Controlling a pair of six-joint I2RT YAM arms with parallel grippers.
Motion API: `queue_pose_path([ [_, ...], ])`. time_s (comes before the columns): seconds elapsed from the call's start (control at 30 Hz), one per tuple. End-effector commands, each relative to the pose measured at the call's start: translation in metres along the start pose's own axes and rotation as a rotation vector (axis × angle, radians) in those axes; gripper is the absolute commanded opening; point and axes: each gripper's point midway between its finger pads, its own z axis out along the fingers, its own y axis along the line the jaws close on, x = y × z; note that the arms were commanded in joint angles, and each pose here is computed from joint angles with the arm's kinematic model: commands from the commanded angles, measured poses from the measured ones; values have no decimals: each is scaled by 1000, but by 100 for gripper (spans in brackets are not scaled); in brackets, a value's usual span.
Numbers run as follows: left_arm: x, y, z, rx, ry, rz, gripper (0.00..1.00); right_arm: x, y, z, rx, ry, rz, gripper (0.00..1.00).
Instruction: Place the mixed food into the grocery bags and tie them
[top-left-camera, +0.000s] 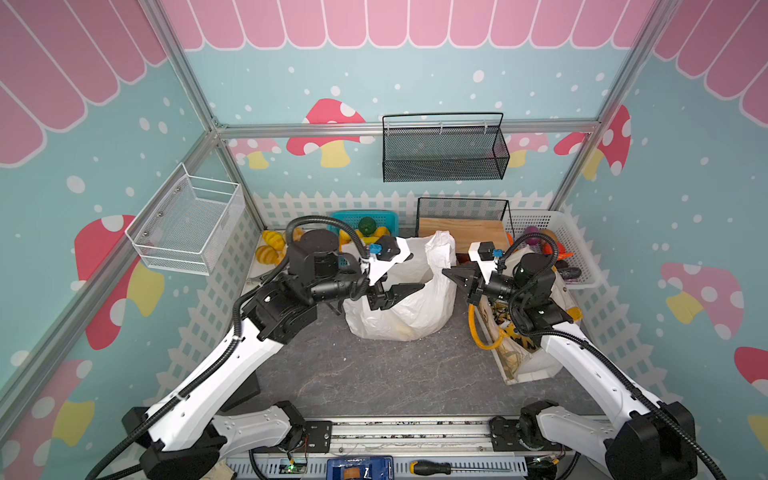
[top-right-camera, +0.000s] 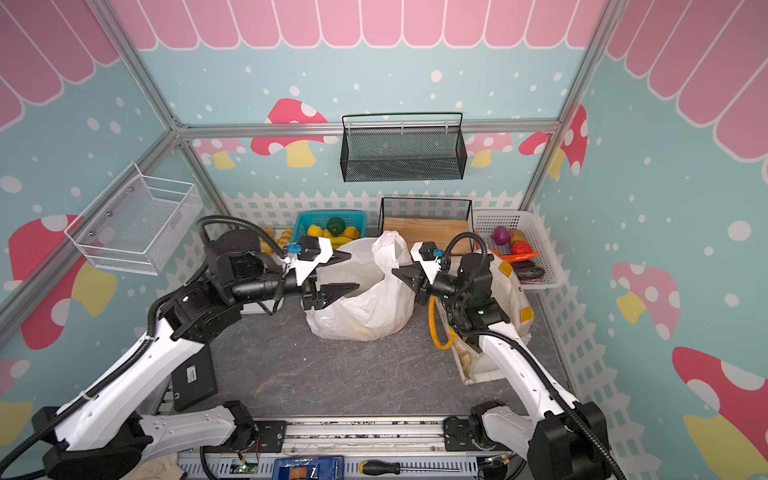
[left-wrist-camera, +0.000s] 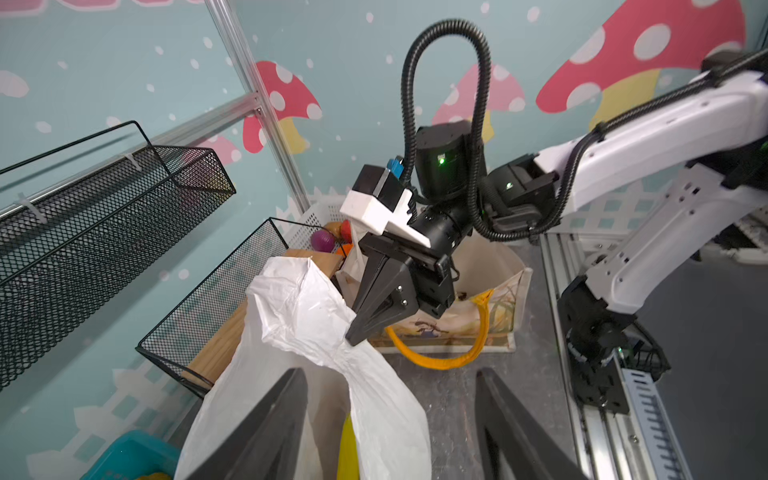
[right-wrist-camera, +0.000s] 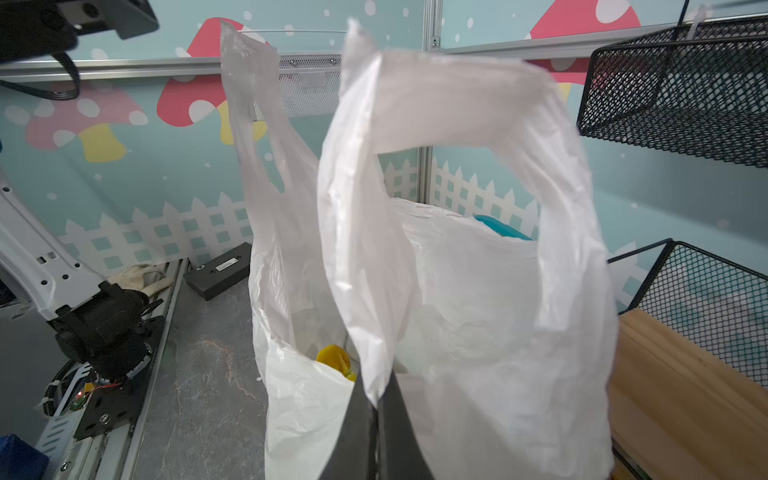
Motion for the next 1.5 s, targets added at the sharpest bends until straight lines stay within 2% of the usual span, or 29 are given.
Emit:
queue_pose_path([
  [0.0,7,15,10,-31,91,164,69,-12,5,-1,-41,-29,-40,0],
  [0.33,28,37,60,140,176,73,76,-9,2,-2,-29,-25,-46,0],
  [0.47,30,52,71,169,162,25,77,-6,3,-2,-36,-21,-56,0],
  [0.6,29,52,82,219,137,-1,74,-7,4,-2,-38,-22,-65,0],
  [0.7,32,52,89,236,137,-9,61,-8,3,-2,-30,-23,-68,0],
  [0.83,28,50,91,258,117,-41,32,-7,-10,-2,38,-13,-54,0],
  [0.9,26,51,88,241,122,-67,21,-7,-22,-7,133,2,-52,10],
  [0.97,24,54,84,204,127,-111,11,-10,-30,-17,235,6,-92,34],
  [1.03,24,57,81,167,126,-172,5,-15,-25,-28,279,-21,-169,47],
  [1.1,25,57,80,146,117,-230,3,-21,-19,-38,313,-70,-243,56],
  [1.13,25,57,79,142,112,-251,1,-23,-16,-41,325,-90,-276,67],
  [1.17,24,56,78,138,105,-265,1,-26,-15,-43,335,-110,-304,74],
  [1.23,26,55,77,130,105,-297,0,-31,-15,-45,346,-139,-345,81],
  [1.33,28,53,75,126,109,-332,0,-41,-11,-37,292,-182,-388,91],
  [1.47,30,47,72,147,111,-352,0,-48,-9,-20,188,-204,-422,94],
])
